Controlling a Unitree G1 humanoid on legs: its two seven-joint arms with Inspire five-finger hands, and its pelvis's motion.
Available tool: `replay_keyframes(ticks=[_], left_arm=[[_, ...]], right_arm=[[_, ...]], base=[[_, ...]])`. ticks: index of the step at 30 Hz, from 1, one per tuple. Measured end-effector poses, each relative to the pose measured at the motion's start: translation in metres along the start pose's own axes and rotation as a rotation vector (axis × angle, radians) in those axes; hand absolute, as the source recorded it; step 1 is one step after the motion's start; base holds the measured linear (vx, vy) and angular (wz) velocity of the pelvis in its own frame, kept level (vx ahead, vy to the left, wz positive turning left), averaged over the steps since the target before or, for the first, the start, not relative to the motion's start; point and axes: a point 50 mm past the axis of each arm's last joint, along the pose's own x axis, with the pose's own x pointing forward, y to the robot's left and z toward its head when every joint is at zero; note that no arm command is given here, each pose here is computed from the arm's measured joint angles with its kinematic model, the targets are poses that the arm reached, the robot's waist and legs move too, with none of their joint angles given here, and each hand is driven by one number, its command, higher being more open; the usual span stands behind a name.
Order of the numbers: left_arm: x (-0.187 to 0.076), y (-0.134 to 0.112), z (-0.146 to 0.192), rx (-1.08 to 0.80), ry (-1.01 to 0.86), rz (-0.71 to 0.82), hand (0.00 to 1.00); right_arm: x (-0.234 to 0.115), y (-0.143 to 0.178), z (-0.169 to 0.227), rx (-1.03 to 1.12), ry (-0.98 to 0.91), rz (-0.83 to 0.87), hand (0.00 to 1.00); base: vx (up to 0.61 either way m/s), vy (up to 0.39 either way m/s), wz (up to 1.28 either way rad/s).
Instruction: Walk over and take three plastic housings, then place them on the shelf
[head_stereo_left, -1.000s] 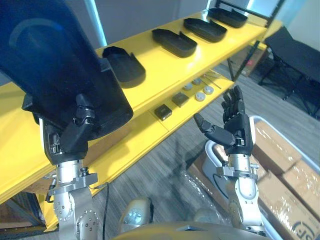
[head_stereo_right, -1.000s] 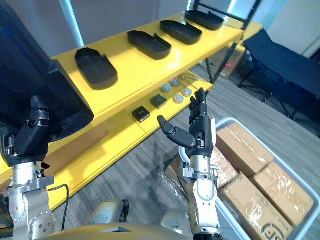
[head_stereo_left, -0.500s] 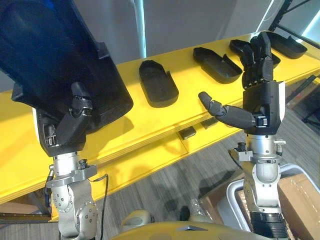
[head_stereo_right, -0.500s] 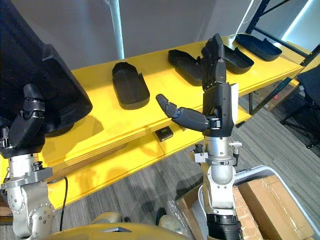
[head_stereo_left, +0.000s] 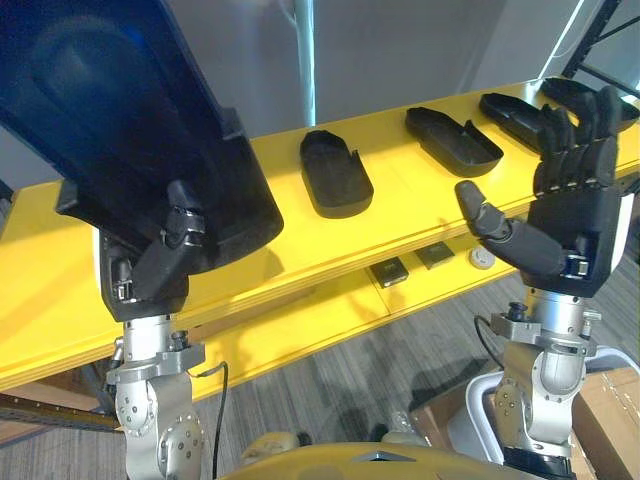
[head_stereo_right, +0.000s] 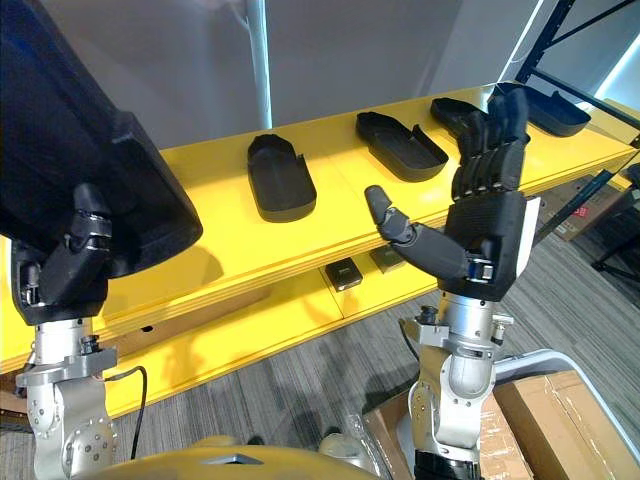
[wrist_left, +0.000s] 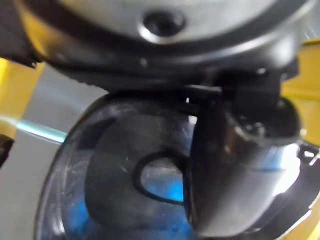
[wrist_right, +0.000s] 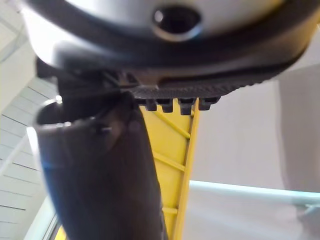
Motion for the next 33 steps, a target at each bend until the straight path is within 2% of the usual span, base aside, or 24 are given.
replay_keyframes(ticks=[4,12,16,22,27,33], left_arm=[[-0.001,0.002,-0.001,0.008,0.018,0.027,0.0],[-0.011,0.007,-0.009,-0.006,0.073,0.033,0.0],[-0.006,-0.007,-0.014,-0.049,0.075,-0.075,0.0],[0.004,-0.027,-0.022,-0.074,0.124,-0.267,0.0],[0.008,-0.023,-0.019,-0.081,0.113,-0.263,0.0],[0.008,-0.024,-0.021,-0.115,0.12,-0.223,0.0]], right_arm=[[-0.002,0.011,-0.008,0.017,0.036,0.043,1.0],[-0.001,-0.002,-0.018,-0.064,0.095,-0.017,1.0],[-0.005,-0.011,-0.017,-0.144,0.094,-0.134,1.0],[-0.022,-0.018,-0.012,-0.184,0.132,-0.208,1.0],[-0.02,-0.006,-0.013,-0.244,0.128,-0.121,1.0],[-0.017,-0.008,-0.011,-0.246,0.123,-0.072,1.0]], base=[[-0.03,-0.043,0.67],[-0.02,0.044,0.52],[0.01,0.015,0.2],[0.05,0.07,0.32],[0.01,0.028,0.01],[0.02,-0.021,0.03]])
